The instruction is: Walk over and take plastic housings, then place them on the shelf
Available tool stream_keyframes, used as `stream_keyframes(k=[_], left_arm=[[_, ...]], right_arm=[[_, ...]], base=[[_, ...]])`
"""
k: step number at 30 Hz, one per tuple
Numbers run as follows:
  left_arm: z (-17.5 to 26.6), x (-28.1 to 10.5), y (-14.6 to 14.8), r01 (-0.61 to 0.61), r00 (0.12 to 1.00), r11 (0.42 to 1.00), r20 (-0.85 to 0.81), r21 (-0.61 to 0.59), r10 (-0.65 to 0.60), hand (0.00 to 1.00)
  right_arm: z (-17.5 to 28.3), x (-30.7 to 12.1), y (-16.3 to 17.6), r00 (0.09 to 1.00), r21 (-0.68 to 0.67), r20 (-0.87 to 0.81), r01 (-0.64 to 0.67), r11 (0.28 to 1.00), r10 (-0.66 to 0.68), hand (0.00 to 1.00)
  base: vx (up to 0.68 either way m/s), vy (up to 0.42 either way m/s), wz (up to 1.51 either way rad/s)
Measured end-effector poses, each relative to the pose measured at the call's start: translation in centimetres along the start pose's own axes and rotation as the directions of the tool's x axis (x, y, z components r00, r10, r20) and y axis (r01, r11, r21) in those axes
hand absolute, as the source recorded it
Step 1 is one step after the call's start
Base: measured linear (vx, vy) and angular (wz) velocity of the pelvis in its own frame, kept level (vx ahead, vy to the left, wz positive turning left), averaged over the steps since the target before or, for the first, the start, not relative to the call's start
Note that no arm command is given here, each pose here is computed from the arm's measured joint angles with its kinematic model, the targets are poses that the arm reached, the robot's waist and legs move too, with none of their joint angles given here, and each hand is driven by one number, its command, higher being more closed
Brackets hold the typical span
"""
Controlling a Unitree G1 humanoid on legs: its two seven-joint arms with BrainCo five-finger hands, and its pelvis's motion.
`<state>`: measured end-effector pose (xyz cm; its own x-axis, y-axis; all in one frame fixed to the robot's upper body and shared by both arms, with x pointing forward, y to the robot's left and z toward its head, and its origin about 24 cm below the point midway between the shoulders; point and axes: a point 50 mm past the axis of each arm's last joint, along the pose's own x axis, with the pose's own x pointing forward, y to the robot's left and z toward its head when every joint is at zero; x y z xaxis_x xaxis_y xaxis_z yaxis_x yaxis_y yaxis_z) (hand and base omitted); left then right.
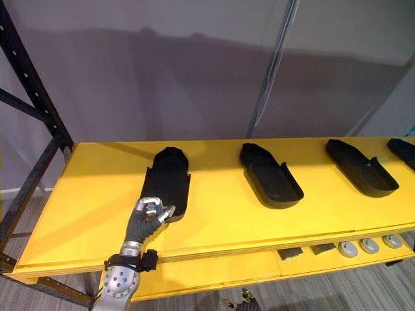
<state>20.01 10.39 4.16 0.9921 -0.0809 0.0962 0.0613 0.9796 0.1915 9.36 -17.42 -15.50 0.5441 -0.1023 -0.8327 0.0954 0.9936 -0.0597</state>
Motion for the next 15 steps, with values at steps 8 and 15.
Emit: stream_keyframes(k=[8, 15], left_arm=[[-4.2, -0.9, -0.9, 0.056, 0.98, 0.997, -0.192, 0.05, -0.046, 1.0], [-5.0, 0.8, -1.4, 0.095, 0.976, 0.991, -0.207, 0.096, -0.074, 1.0]], right_arm=[[-0.4, -0.2, 0.6, 1.0, -0.015, -0.005, -0.015, 1.0, 0.015, 0.0], [-0.5, -0.2, 0.5, 1.0, -0.016, -0.011, -0.013, 1.0, 0.013, 0.0]], base=[[0.0, 0.001, -0.01], [-0.03, -0.004, -0.01]])
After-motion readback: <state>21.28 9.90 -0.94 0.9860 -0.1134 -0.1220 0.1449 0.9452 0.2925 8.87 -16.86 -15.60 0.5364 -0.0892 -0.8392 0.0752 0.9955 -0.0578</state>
